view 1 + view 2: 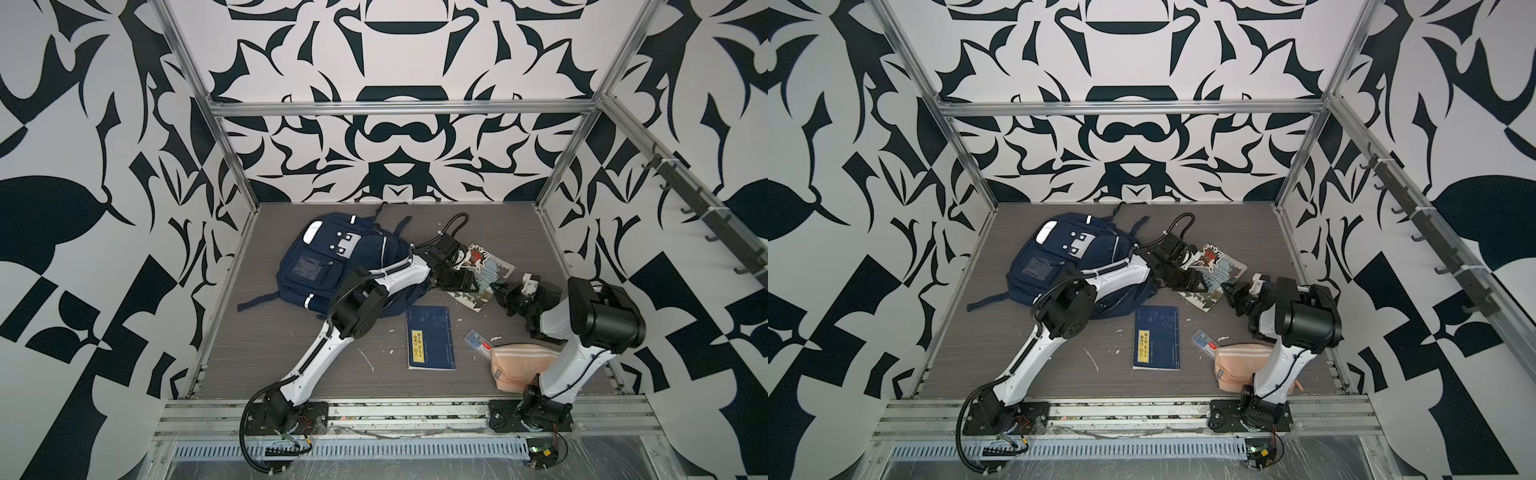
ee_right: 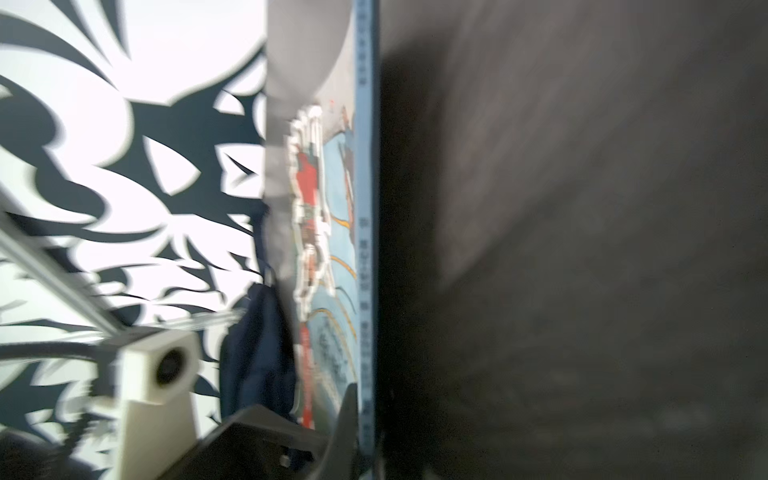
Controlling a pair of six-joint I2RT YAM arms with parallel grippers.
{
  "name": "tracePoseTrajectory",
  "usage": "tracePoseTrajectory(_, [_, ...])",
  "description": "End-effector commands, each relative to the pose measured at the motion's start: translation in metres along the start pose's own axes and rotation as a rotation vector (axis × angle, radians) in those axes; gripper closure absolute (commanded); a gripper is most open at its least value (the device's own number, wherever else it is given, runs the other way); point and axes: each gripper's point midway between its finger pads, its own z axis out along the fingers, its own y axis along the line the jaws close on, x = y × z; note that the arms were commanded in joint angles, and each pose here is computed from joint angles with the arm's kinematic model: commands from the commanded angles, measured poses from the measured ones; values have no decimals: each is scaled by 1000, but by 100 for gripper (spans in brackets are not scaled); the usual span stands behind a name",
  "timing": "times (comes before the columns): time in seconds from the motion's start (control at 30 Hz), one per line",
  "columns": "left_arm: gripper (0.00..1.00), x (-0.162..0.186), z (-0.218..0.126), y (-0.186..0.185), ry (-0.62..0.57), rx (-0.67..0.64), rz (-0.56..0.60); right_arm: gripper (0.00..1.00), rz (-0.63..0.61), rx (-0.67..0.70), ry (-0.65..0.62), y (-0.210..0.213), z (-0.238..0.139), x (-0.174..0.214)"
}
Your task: Pack the student bag
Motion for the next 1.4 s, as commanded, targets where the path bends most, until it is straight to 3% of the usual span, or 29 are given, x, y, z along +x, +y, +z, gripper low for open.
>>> tracePoseTrajectory(0.0, [34,5,-38,10,17,-28,-54,100,-153,117,97,12,-13,13])
tracePoseTrajectory(0.23, [29,-6,-141,-34,-64,69,26,100,-443,-24,132,116,-39,3])
tracePoseTrajectory(0.4, [27,2,-215,-53,-158,123,116,100,-746,-90,281,185,-49,52])
tracePoseTrajectory(0.63, [22,-6,-292,-39,-304,138,198,100,-920,-264,334,259,-70,93])
tracePoseTrajectory(0.77, [22,-20,-336,-46,-390,73,335,100,-1033,-252,505,270,-80,130])
tracePoseTrajectory(0.97, [21,-9,-347,-48,-328,-54,466,100,-1094,-250,612,262,-87,169])
tracePoseTrajectory(1.13, [21,4,-346,-65,-276,29,504,100,-1145,-263,700,260,-102,193])
tracePoseTrajectory(1.27, [25,21,-329,-55,-180,65,490,100,-1226,-304,698,272,-116,194])
tracePoseTrajectory(1.37, [27,27,-328,-66,-179,144,495,100,-1276,-325,708,280,-122,194])
